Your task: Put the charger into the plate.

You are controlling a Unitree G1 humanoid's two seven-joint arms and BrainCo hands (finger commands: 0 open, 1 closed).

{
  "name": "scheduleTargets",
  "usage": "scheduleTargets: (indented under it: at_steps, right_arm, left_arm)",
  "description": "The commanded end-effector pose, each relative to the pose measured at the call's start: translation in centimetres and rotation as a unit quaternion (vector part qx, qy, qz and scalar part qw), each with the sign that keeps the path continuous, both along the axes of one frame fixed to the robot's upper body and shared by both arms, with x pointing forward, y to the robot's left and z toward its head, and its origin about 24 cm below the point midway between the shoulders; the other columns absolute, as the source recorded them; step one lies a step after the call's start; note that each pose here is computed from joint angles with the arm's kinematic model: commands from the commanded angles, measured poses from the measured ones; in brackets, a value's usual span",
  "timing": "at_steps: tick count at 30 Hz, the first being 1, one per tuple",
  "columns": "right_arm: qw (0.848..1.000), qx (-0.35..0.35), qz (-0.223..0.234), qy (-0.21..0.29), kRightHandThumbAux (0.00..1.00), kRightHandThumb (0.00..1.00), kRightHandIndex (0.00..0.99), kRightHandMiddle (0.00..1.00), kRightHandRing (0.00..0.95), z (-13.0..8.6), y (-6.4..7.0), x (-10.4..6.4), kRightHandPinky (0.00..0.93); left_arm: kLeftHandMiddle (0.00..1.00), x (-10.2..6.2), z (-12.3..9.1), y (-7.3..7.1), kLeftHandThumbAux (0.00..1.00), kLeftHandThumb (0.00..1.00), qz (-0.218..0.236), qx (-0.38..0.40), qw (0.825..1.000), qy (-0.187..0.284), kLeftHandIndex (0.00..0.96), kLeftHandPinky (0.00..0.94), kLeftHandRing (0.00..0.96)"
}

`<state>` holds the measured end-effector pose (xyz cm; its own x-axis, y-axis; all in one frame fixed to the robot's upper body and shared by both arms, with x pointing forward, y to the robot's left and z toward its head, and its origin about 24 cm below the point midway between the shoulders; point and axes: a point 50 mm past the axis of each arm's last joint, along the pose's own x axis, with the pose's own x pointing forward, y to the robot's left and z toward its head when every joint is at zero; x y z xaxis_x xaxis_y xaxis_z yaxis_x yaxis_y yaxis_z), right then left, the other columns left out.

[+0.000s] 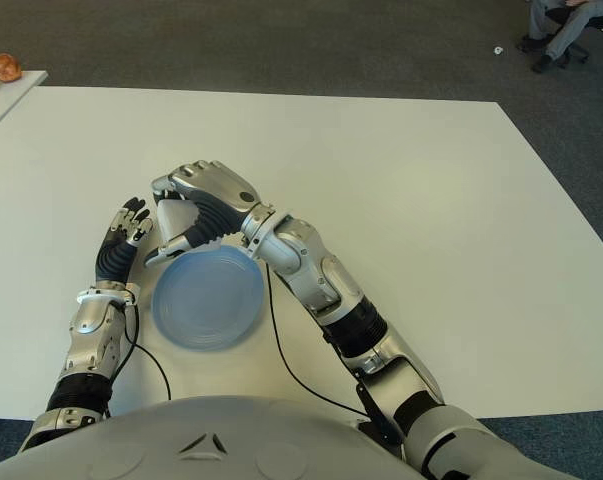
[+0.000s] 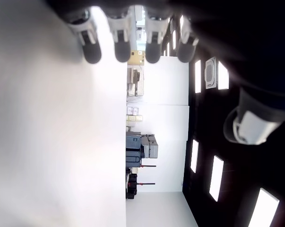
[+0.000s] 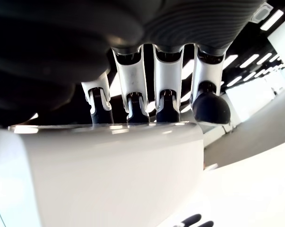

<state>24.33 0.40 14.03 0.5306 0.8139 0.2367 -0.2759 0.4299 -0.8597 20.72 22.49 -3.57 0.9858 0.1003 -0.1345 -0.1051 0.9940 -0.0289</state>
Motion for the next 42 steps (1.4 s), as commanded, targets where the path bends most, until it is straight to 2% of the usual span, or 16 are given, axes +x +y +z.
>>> scheduleTargets:
  at_steps: [1,3,5,9,24,30,42]
  right_arm:
    - [1.0,-0.007,-0.004,0.018,0.818,0.495,0.672,0.811,0.817,-0.9,0.1,0.1,0.808]
    - [1.0,-0.006,-0.005,0.019,0.82,0.491,0.652,0.8,0.81,-1.0,0.2,0.1,0.807]
    - [1.0,-0.005,-0.005,0.02,0.762,0.619,0.526,0.785,0.8,-1.1,0.2,0.1,0.806]
    - [1.0,-0.001,-0.004,0.026,0.729,0.69,0.456,0.785,0.806,-1.2,0.2,0.2,0.822]
    - [0.999,-0.009,-0.002,0.033,0.72,0.707,0.439,0.777,0.8,-1.7,0.0,0.3,0.807]
    - [0.999,-0.014,-0.004,0.038,0.72,0.706,0.439,0.776,0.798,-2.0,-0.3,0.3,0.807]
    - [0.999,-0.009,-0.007,0.034,0.718,0.708,0.44,0.792,0.811,-2.3,-1.0,0.2,0.828]
  left_arm:
    - [0.0,-1.9,-2.7,-0.8,0.477,0.0,0.002,-0.022,0.997,0.074,0.0,0.007,0.0]
    - [0.0,-1.8,-2.7,-0.8,0.48,0.0,0.004,-0.024,0.997,0.073,0.0,0.012,0.0]
    - [0.0,-1.8,-2.7,-0.8,0.486,0.0,0.005,-0.027,0.997,0.073,0.0,0.017,0.0]
    - [0.0,-1.8,-2.7,-0.8,0.507,0.0,0.011,-0.037,0.996,0.076,0.0,0.027,0.0]
    - [0.0,-1.7,-2.7,-0.6,0.531,0.0,0.01,-0.045,0.996,0.077,0.0,0.018,0.0]
    - [0.017,-1.7,-2.8,-0.5,0.535,0.0,0.007,-0.051,0.996,0.074,0.0,0.043,0.002]
    - [0.067,-1.8,-2.6,-0.4,0.505,0.0,-0.014,-0.05,0.997,0.06,0.021,0.025,0.035]
